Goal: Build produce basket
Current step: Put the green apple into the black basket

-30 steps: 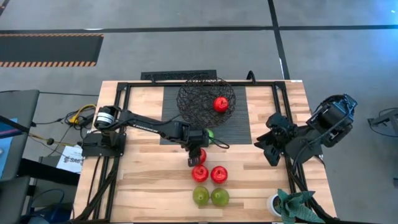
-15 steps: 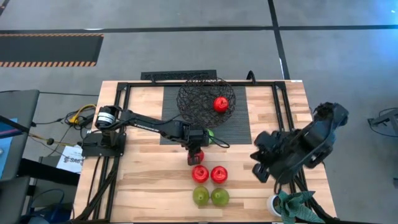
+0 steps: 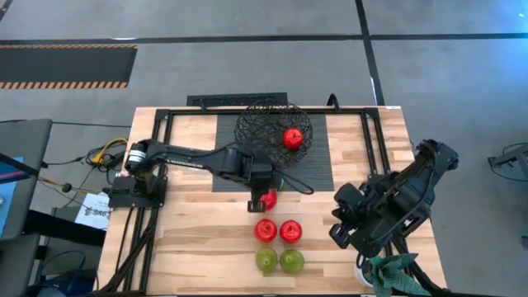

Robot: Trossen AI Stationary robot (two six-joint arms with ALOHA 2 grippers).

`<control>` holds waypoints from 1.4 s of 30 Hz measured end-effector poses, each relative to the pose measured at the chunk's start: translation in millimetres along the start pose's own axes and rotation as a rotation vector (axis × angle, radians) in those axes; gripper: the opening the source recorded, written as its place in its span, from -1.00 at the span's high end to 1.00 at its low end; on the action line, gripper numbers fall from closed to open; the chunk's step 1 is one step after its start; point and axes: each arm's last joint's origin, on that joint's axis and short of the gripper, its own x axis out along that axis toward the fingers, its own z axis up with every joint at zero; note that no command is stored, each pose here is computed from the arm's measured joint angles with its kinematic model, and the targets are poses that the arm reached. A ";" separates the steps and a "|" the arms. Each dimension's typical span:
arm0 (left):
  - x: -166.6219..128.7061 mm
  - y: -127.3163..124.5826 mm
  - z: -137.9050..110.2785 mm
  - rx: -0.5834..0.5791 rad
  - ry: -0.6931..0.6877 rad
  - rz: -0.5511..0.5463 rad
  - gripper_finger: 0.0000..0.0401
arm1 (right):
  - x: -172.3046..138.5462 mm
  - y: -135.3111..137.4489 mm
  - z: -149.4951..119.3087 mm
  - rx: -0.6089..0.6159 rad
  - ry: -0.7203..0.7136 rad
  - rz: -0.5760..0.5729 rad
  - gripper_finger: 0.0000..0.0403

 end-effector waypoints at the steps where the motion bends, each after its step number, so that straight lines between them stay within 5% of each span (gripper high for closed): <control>1: -6.6 3.3 2.8 0.000 -0.012 0.006 1.00 | 3.5 -0.4 -1.8 0.005 0.002 -0.015 0.99; 9: -17.8 11.1 -1.4 -0.055 0.059 -0.016 1.00 | 6.3 -0.3 -12.9 0.046 0.014 -0.027 0.99; 19: 9.6 3.8 -5.7 -0.077 0.041 -0.015 0.98 | 5.1 0.1 -15.3 0.041 0.016 -0.022 0.97; 33: 66.6 -5.9 -23.7 -0.164 -0.035 -0.085 0.37 | 4.8 0.1 -15.6 0.022 0.016 -0.021 0.97; 42: 76.3 -3.6 -26.7 -0.154 -0.075 0.035 0.33 | 4.1 0.2 -16.9 0.021 0.017 -0.019 0.97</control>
